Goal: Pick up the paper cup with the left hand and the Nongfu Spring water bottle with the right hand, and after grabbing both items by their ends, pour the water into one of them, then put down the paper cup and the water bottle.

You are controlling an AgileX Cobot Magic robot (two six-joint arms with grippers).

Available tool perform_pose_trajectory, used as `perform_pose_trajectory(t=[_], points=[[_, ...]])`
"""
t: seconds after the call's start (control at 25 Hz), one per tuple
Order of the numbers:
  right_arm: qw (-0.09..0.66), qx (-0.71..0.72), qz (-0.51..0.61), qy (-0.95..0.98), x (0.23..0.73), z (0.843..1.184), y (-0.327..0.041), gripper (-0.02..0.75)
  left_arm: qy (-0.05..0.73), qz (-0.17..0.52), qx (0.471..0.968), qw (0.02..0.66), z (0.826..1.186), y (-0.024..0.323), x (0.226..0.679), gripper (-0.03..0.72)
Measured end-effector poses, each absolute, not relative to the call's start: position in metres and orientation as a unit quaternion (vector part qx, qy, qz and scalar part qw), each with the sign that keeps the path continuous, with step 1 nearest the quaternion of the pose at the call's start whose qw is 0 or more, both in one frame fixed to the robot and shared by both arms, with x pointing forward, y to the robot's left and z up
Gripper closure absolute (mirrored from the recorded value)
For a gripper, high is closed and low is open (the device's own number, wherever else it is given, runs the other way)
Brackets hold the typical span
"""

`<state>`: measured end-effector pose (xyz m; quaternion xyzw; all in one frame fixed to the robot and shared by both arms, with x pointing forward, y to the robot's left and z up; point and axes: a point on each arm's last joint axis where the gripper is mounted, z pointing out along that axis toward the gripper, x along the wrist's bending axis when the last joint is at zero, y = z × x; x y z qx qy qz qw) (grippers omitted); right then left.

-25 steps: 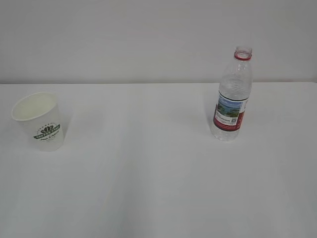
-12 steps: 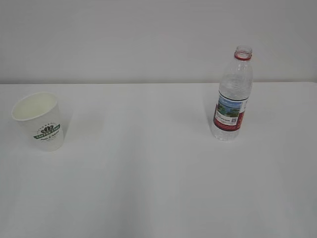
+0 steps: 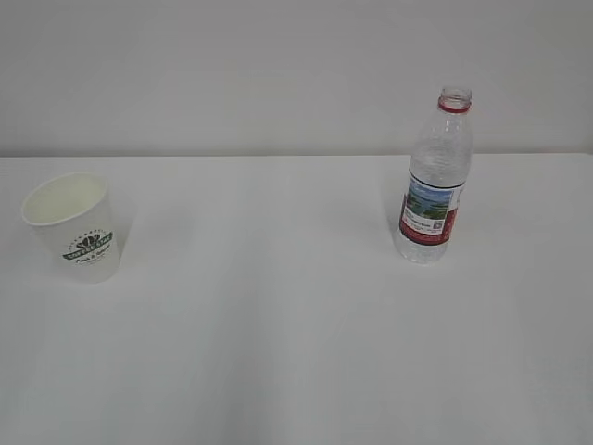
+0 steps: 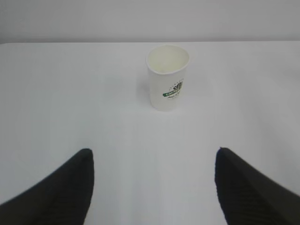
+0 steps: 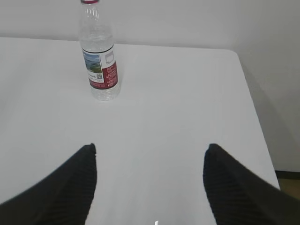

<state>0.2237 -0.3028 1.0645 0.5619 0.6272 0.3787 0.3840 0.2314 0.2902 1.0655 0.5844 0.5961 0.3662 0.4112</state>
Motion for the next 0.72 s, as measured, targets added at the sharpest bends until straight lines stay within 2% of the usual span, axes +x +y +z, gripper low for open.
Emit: perform_pose_trajectory(t=[0.72], points=[[0.395, 0.550, 0.393, 0.622, 0.242, 1.084, -0.300, 0.203, 0.587, 0.391, 0.561, 0.433, 1.081, 0.294, 0.257, 0.102]])
